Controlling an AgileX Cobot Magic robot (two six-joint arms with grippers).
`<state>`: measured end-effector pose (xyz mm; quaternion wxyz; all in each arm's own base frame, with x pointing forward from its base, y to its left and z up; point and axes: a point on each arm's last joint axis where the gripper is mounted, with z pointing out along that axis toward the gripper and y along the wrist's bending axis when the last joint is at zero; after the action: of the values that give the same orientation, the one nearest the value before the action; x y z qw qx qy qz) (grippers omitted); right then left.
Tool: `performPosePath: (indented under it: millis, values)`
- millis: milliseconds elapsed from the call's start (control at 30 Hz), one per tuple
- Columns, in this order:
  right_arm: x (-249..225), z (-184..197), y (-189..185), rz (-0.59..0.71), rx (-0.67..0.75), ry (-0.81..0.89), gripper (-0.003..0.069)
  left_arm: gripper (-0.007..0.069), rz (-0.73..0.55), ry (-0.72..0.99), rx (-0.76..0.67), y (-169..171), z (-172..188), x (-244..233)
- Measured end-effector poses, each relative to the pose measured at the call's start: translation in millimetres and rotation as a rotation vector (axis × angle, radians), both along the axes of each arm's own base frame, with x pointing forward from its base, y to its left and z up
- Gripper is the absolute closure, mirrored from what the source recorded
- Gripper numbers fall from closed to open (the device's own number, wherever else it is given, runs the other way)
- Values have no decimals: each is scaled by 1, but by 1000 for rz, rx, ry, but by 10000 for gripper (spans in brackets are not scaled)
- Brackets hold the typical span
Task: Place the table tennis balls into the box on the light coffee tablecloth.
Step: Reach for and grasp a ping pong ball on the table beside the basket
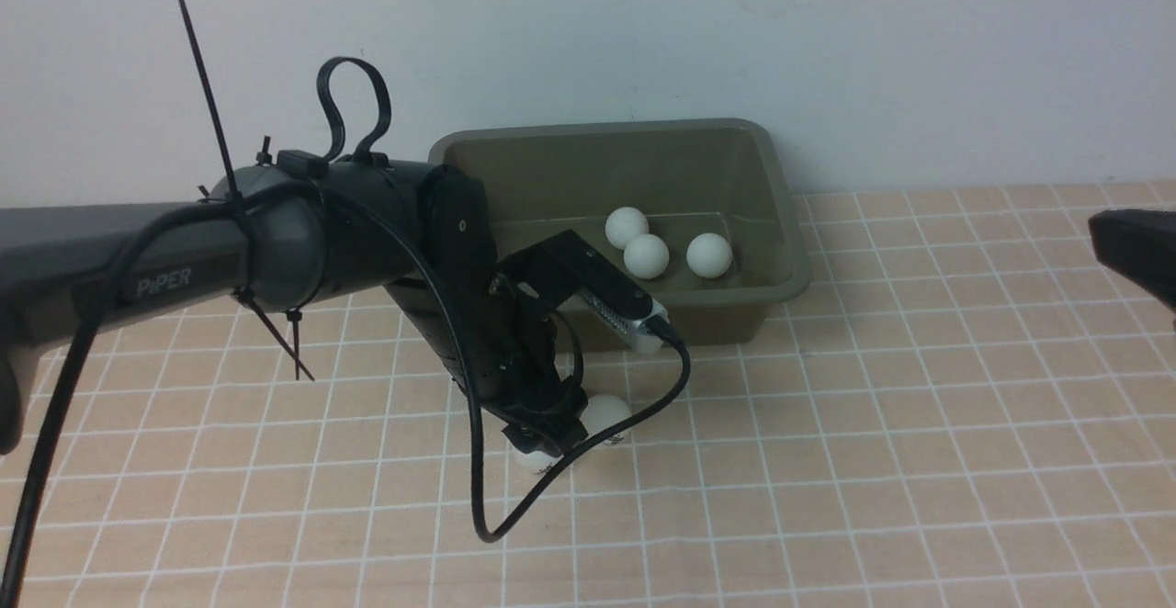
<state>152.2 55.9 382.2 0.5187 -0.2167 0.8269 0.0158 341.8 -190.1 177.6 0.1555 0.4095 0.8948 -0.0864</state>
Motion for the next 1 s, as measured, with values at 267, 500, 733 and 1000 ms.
performPosePath:
  millis: [267,500,733,1000]
  values:
    - [0,0,0,0,0,0,209,188,-2,30,10,-1,-12,1]
    - [0,0,0,0,0,0,209,275,-17,31,11,-1,-14,1]
    - [0,0,0,0,0,0,209,337,-18,33,10,-1,-13,1]
    - [0,0,0,0,0,0,209,337,-50,-22,-37,-6,47,5]
